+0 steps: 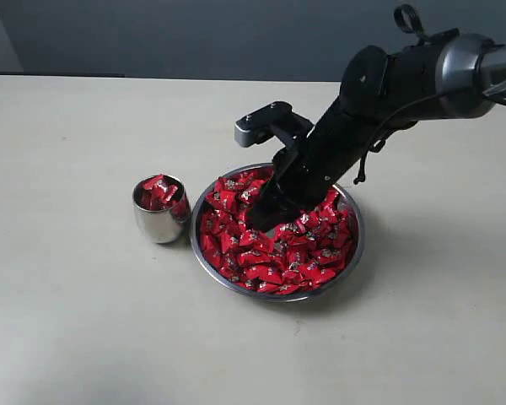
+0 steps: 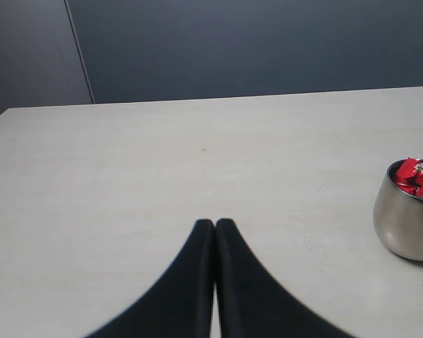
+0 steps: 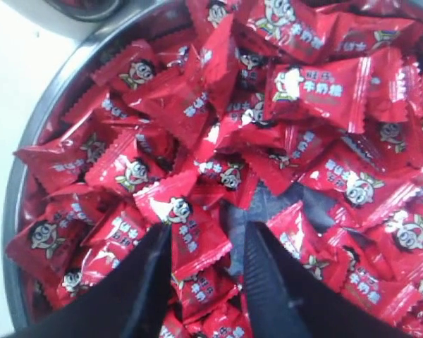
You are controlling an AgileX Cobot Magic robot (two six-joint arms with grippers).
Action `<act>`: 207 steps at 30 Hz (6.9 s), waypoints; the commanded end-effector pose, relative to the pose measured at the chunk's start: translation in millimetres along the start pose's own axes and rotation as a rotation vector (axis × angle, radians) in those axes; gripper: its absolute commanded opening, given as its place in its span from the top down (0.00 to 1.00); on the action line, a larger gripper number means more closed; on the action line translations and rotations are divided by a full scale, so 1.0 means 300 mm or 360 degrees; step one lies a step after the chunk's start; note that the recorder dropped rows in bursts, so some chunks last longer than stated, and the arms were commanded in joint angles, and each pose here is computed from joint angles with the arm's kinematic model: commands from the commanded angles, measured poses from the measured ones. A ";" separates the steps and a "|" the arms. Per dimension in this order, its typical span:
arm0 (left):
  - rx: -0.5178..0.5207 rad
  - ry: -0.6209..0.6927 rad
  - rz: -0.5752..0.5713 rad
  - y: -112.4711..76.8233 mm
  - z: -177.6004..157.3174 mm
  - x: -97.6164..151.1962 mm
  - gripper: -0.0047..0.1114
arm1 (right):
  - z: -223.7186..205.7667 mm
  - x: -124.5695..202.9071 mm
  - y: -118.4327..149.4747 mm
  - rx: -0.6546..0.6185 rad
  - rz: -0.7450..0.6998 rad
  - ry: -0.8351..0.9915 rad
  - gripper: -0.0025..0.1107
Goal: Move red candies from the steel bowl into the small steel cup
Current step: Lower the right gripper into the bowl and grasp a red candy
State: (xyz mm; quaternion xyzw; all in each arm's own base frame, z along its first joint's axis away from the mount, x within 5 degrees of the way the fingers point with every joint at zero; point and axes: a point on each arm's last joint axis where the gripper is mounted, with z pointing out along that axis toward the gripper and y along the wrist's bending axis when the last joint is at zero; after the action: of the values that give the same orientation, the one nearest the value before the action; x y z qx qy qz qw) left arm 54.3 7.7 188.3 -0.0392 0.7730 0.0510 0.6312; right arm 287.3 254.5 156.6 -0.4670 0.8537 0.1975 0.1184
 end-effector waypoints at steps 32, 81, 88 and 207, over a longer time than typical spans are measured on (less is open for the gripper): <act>0.0000 -0.0004 -0.0005 0.000 0.000 0.003 0.96 | 0.152 0.015 0.024 -0.0029 0.0042 0.0062 0.61; 0.0000 -0.0004 -0.0005 0.000 0.000 0.003 0.96 | 0.132 0.011 -0.012 0.0186 -0.0037 0.0064 0.99; 0.0000 -0.0004 -0.0005 0.000 0.000 0.003 0.96 | 0.130 0.010 -0.011 0.0183 -0.0032 0.0059 0.99; 0.0000 -0.0004 -0.0005 0.000 0.000 0.003 0.96 | 0.081 -0.077 -0.020 0.0227 0.0025 -0.0022 0.99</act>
State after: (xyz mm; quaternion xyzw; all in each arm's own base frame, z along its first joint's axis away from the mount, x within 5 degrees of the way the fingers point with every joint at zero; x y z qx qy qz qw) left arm 54.3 7.7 188.3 -0.0392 0.7730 0.0510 0.6312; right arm 301.3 278.3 124.7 -0.4456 0.8748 0.1386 0.1301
